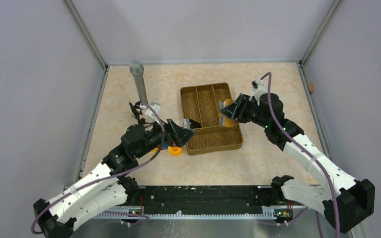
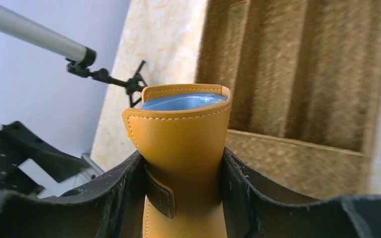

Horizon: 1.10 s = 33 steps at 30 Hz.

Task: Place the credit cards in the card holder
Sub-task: Place the card holder at the corner of the board.

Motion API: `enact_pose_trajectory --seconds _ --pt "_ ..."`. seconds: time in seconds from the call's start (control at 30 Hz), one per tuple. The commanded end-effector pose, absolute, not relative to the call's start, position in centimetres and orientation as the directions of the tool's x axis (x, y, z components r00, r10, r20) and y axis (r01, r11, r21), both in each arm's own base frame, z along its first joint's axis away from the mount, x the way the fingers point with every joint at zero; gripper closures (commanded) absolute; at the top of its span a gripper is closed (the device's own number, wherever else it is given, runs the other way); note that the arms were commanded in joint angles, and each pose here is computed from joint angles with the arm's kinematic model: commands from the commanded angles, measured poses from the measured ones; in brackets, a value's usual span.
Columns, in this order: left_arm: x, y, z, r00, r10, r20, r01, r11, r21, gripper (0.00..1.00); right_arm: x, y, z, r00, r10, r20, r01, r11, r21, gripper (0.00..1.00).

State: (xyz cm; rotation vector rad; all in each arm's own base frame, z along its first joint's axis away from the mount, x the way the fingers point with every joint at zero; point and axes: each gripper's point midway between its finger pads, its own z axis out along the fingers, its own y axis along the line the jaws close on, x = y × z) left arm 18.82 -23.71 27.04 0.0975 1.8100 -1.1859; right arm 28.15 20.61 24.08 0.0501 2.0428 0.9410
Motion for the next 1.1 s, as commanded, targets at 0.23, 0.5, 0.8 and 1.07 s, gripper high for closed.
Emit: enact_pose_trajectory --seconds 0.23,0.5,0.8,1.07 --pt "19.8 -29.1 29.3 -0.568 -0.425 -0.704 0.545 0.447 -0.709 0.01 26.9 31.0 29.8 -0.581 0.518 -0.628 -0.366 0.523 0.77 0.51" --pt "21.4 -28.2 27.1 -0.544 -0.391 -0.743 0.463 0.599 -0.654 0.01 25.8 34.5 30.7 -0.594 0.523 -0.611 -0.392 0.475 0.788 0.51" --pt "22.5 -28.0 25.2 -0.553 -0.342 -0.76 0.394 0.696 -0.6 0.27 25.6 35.9 30.3 -0.607 0.512 -0.608 -0.391 0.474 0.789 0.5" --pt "22.9 -27.3 24.2 -0.52 -0.299 -0.8 0.402 0.741 -0.538 0.92 26.0 34.2 28.3 -0.579 0.486 -0.654 -0.345 0.582 0.737 0.26"
